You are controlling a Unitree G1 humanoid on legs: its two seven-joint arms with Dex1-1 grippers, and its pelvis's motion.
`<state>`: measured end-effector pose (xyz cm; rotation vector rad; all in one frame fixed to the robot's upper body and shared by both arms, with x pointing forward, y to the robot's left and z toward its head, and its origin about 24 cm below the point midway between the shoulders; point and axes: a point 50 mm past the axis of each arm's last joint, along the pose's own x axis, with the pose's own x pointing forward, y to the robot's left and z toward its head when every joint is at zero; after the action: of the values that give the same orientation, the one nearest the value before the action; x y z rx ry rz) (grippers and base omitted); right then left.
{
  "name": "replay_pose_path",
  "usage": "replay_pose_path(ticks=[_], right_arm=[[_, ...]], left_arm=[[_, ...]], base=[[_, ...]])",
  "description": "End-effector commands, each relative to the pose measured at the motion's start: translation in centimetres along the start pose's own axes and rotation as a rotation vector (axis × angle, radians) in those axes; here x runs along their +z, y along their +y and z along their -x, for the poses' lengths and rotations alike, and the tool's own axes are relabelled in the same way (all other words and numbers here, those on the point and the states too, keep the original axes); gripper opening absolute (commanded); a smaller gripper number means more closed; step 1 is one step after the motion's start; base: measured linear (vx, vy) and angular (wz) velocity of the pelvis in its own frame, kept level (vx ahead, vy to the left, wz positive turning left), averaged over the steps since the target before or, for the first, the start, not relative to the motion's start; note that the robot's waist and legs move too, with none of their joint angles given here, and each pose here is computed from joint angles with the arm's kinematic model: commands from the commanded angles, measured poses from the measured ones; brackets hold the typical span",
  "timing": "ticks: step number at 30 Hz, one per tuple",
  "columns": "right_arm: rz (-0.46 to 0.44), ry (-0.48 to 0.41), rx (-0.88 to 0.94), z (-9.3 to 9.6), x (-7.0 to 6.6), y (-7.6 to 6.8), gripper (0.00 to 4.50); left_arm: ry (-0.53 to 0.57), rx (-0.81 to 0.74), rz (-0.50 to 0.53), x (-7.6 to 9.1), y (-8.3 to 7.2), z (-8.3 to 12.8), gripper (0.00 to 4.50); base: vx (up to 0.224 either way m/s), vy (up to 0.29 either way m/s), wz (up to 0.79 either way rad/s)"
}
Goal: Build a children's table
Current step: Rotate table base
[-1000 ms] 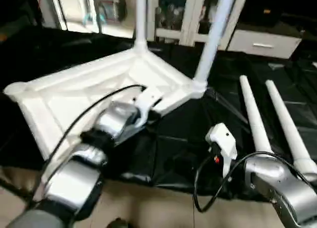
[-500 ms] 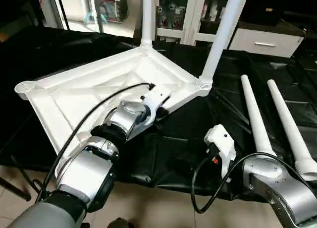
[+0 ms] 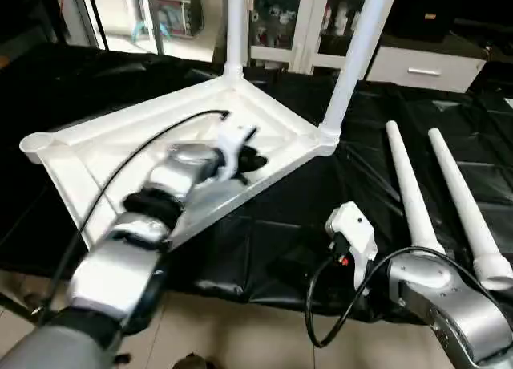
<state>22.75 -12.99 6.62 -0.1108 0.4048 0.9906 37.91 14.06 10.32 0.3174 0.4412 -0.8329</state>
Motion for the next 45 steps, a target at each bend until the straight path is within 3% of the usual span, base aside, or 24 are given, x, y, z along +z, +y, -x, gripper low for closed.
replay_pose_path(ticks=[1, 2, 3, 7, 8, 13, 21, 34, 45], right_arm=[[0.004, 0.000, 0.003, 0.1, 0.1, -0.1, 4.07], [0.001, -0.001, 0.013, 0.1, 0.1, 0.1, 4.07], [0.001, 0.000, 0.016, 0.1, 0.1, 0.2, 4.07], [0.002, 0.005, 0.024, 0.0, 0.0, 0.3, 4.07], [0.011, 0.012, 0.029, 0.1, 0.0, 0.5, 4.07], [0.022, 0.012, 0.048, 0.4, 0.5, 0.7, 4.07], [0.027, 0.018, 0.106, 0.5, 0.5, 1.1, 4.07], [0.028, 0.032, 0.100, 0.7, 0.0, 1.0, 4.07], [0.028, 0.028, 0.088, 0.5, -0.2, 1.1, 4.07]], left_arm=[[0.016, -0.077, -0.048, 0.4, -0.5, 0.9, 2.21], [0.092, -0.193, -0.089, -1.0, -1.0, 3.4, 2.28], [0.133, -0.239, -0.105, -1.7, -1.5, 4.4, 2.28], [0.196, -0.293, -0.114, -2.9, -2.3, 5.5, 2.58], [0.242, -0.300, -0.103, -3.9, -2.9, 6.1, 2.71], [0.279, -0.275, -0.091, -4.5, -3.7, 6.5, 3.08], [0.346, -0.164, -0.086, -5.5, -3.6, 6.6, 3.08], [0.309, -0.103, -0.047, -4.9, -3.6, 6.9, 1.93], [0.283, -0.093, -0.017, -5.2, -4.0, 5.7, 1.14]], base=[[0.000, 0.000, 0.00], [0.000, 0.000, 0.00], [0.000, 0.000, 0.00], [0.000, 0.000, 0.00], [0.000, 0.000, 0.00], [0.000, 0.000, 0.00], [0.000, 0.000, 0.00], [0.000, 0.000, 0.00], [0.000, 0.000, 0.00]])
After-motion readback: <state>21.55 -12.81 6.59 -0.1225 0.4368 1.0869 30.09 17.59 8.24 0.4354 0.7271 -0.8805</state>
